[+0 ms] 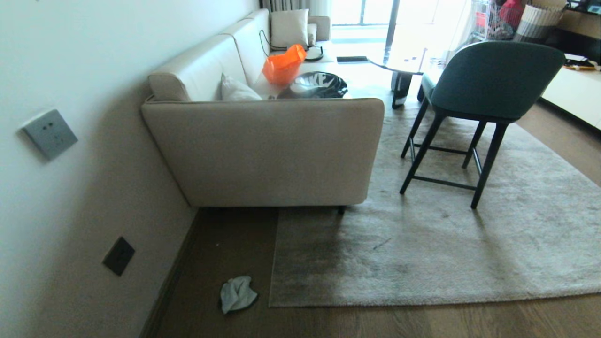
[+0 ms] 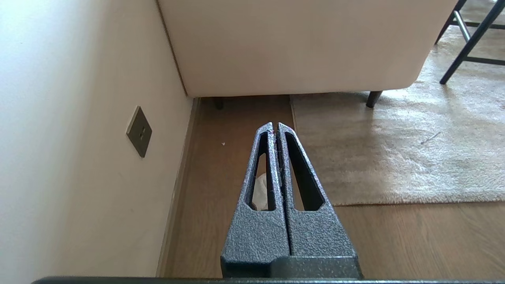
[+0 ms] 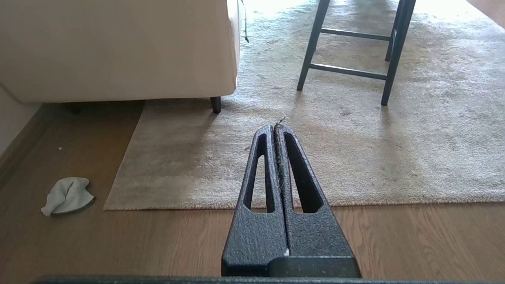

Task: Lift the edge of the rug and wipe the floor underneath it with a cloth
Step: Pick up the rag

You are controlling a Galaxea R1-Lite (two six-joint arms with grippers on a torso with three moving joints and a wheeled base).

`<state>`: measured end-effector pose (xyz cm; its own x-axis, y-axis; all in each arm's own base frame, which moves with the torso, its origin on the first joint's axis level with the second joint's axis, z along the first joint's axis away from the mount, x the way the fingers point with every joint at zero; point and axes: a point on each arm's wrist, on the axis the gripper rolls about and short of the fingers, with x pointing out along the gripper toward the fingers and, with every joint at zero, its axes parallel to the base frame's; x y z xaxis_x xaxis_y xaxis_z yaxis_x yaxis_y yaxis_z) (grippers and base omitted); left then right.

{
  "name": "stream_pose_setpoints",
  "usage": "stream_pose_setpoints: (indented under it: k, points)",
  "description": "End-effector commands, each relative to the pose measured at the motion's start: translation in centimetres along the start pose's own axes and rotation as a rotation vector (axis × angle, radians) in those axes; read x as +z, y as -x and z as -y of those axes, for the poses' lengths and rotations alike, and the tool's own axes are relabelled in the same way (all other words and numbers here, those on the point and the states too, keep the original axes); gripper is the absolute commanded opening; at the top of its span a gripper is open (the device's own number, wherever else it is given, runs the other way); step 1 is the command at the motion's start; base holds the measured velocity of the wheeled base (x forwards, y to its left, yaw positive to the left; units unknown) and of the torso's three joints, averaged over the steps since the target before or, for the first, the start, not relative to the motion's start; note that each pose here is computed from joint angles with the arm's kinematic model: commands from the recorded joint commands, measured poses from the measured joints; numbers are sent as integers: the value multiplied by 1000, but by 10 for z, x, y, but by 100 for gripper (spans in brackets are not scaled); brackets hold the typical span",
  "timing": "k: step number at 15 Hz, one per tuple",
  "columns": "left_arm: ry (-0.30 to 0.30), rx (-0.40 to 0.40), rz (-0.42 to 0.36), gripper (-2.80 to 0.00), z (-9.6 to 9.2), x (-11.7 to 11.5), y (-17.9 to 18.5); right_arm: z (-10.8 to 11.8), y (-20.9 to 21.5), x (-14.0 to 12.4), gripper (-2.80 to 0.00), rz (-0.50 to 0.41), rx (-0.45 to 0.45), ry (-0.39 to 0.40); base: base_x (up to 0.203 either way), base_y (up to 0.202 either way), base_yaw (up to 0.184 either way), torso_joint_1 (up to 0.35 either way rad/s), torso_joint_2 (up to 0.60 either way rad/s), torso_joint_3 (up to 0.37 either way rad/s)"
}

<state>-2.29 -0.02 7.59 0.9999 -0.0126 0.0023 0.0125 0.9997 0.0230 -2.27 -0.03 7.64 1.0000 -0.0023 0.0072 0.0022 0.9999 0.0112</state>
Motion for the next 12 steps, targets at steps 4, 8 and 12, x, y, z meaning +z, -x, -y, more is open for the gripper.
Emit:
stream_pose_setpoints:
  k: [4, 8, 12]
  points:
    - [0, 0, -1, -280, 0, 0, 0, 0, 0, 0, -280, 0, 1, 0, 0, 0, 0, 0, 0, 0]
    - [0, 0, 0, -280, 0, 0, 0, 0, 0, 0, -280, 0, 1, 0, 0, 0, 0, 26, 67, 74]
    - [0, 0, 0, -280, 0, 0, 0, 0, 0, 0, -280, 0, 1, 0, 0, 0, 0, 6, 15, 22]
